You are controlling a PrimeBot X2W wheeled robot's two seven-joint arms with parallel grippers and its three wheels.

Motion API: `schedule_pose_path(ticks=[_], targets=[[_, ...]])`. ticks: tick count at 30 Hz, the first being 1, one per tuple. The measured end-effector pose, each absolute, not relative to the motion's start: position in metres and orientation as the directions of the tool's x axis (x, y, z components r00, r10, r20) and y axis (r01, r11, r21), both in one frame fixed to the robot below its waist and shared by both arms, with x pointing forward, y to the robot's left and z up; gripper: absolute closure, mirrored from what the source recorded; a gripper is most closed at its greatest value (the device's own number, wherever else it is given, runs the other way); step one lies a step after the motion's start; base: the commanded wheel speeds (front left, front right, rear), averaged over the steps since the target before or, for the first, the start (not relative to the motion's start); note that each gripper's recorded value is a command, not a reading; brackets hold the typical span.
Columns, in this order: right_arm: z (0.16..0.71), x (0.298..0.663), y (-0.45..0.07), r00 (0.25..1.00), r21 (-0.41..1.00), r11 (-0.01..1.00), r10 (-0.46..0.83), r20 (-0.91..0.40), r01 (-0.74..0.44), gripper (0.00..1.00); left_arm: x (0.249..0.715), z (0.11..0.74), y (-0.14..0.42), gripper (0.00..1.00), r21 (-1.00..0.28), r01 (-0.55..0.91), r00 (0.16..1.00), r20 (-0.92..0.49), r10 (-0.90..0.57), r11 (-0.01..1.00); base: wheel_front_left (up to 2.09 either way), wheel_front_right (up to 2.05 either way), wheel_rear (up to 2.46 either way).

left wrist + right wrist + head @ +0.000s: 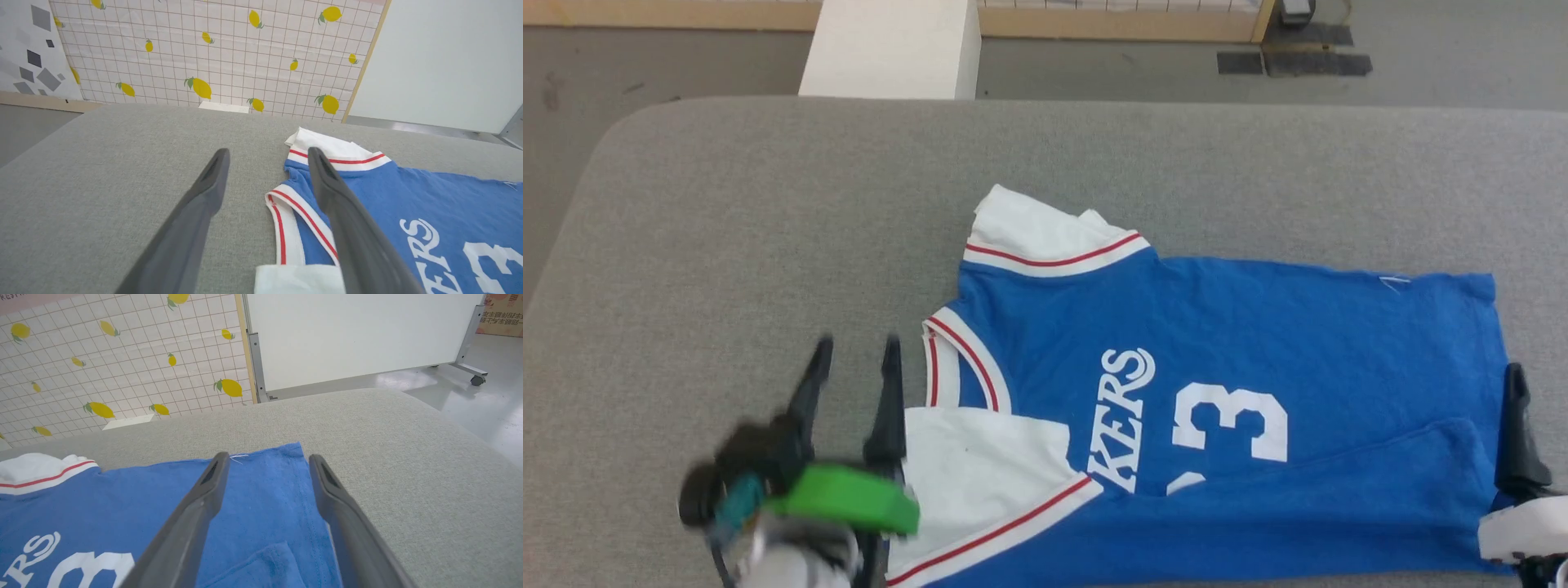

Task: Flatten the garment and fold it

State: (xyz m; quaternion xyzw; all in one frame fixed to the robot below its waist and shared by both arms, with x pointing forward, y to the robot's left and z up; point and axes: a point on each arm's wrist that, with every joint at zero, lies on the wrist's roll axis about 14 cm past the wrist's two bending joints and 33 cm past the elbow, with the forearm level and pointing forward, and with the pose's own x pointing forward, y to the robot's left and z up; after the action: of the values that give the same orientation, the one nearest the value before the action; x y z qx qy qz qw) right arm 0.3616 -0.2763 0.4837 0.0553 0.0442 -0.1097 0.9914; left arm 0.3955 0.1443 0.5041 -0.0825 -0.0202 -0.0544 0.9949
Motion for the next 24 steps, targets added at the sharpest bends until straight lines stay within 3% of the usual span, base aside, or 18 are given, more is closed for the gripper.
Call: schedule_pose_path(ticks=[8,15,24], targets=[[0.473,0.381,-0.277,0.969,0.092,0.970,-0.213,-0.122,0.225,0.00,0.475,0.539,0.113,0.00,-0.146,0.312,0.948,-0.022,-0.318,0.939,0.00,0.00,0.00],[0.455,0.409,-0.268,0.972,0.092,0.975,-0.188,-0.143,0.202,0.00,0.547,0.543,0.092,0.00,-0.146,0.384,0.892,-0.197,-0.407,0.912,0.00,0.00,0.00],[0.418,0.425,-0.265,0.960,0.093,0.974,-0.182,-0.213,0.206,0.00,0.574,0.456,0.065,0.00,-0.216,0.405,0.678,-0.581,-0.450,0.889,0.00,0.00,0.00]])
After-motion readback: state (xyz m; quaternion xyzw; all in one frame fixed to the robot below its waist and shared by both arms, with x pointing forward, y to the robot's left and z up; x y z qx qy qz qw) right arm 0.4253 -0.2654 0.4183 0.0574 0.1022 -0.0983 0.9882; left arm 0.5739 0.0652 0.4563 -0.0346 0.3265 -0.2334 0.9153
